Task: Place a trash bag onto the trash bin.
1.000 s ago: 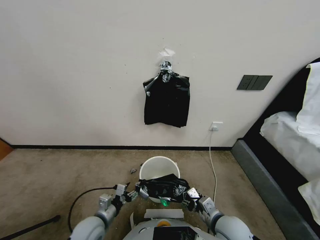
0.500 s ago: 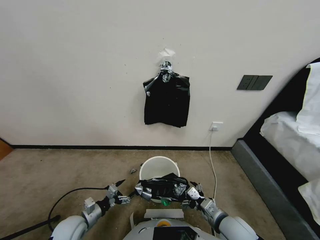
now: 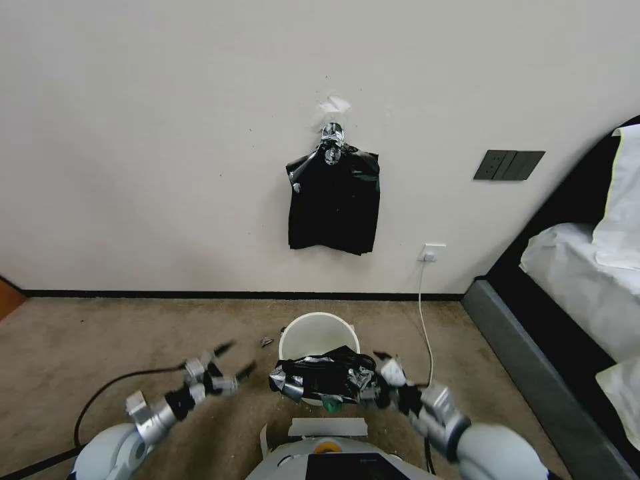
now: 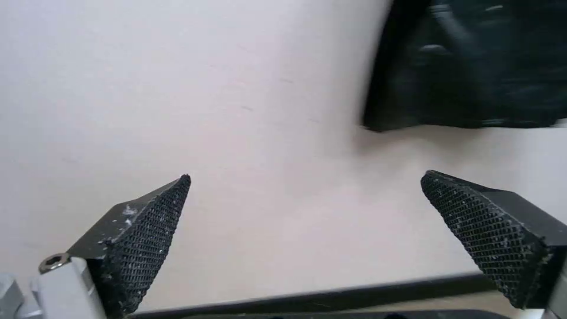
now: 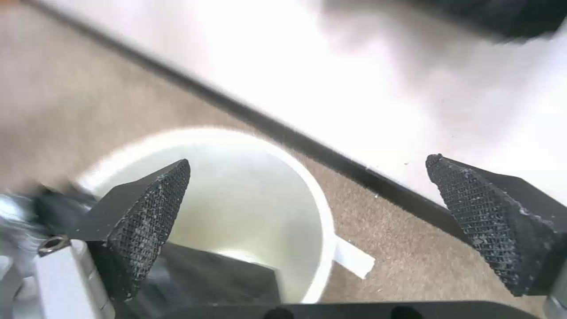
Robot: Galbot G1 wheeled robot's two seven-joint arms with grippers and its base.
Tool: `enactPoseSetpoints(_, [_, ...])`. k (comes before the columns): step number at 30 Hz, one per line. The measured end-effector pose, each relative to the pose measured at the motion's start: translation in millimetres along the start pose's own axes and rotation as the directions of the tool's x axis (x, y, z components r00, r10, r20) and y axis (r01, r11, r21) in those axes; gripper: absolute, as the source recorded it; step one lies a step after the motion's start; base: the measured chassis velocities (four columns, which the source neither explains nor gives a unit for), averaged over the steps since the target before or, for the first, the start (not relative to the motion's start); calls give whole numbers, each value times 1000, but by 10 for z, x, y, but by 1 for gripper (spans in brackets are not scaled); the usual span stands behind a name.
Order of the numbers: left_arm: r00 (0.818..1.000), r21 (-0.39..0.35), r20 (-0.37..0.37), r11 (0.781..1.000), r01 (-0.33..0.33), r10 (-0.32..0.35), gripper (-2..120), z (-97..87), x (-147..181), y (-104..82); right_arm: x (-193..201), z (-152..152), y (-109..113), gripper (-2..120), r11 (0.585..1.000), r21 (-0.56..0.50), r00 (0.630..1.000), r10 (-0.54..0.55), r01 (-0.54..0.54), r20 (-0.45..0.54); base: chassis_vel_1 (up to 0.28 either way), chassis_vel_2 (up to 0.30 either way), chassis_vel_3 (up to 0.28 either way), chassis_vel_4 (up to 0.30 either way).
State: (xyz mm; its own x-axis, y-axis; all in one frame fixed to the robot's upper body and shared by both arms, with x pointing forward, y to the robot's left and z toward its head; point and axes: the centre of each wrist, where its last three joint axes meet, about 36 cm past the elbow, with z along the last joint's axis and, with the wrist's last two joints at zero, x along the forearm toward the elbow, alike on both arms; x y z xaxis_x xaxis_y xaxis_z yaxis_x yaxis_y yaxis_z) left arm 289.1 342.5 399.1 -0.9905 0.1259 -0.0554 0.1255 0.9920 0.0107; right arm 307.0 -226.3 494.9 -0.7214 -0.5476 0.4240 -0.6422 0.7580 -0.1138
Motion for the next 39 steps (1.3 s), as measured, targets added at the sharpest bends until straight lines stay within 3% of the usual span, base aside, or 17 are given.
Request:
enactPoseSetpoints(2, [999,-51,-16,998,45,-46,100,57,99,-43,-475,-18,-208,100,994,74,991,-73,81,-109,0,0,0,0])
enactPoseSetpoints(3, [999,-51,-16,998,45,-46,100,57,99,-43,-475,-18,-208,100,994,74,991,-73,81,-109,0,0,0,0])
enactPoseSetpoints(5, [997,-45,-39,997,69,-71,100,125,201,-104,-912,-127,-324,100,979,146,973,-112,143,-200,0,0,0,0])
enactPoseSetpoints(6, [997,-45,-39,997,69,-71,100,125,201,-104,-912,-127,-324,100,979,146,973,-112,143,-200,0,0,0,0])
enactPoseSetpoints(9, [994,-48,-65,995,83,-86,100,204,308,-180,-1414,-323,-362,100,953,236,951,-118,189,-287,0,0,0,0])
enactPoseSetpoints(14, [994,-44,-77,996,78,-81,100,234,344,-220,-1618,-349,-375,100,943,262,940,-117,206,-320,0,0,0,0])
enactPoseSetpoints(17, [992,-32,-99,997,76,-79,100,319,378,-273,-1873,-255,-421,100,929,273,909,-129,250,-395,0,0,0,0])
enactPoseSetpoints(23, [989,-23,-131,997,72,-74,100,439,418,-346,-2035,-206,-462,99,930,253,888,-135,266,-439,0,0,0,0])
enactPoseSetpoints(39, [985,-30,-155,997,73,-76,100,528,456,-362,-2262,-325,-320,41,900,288,866,-163,327,-473,0,0,0,0])
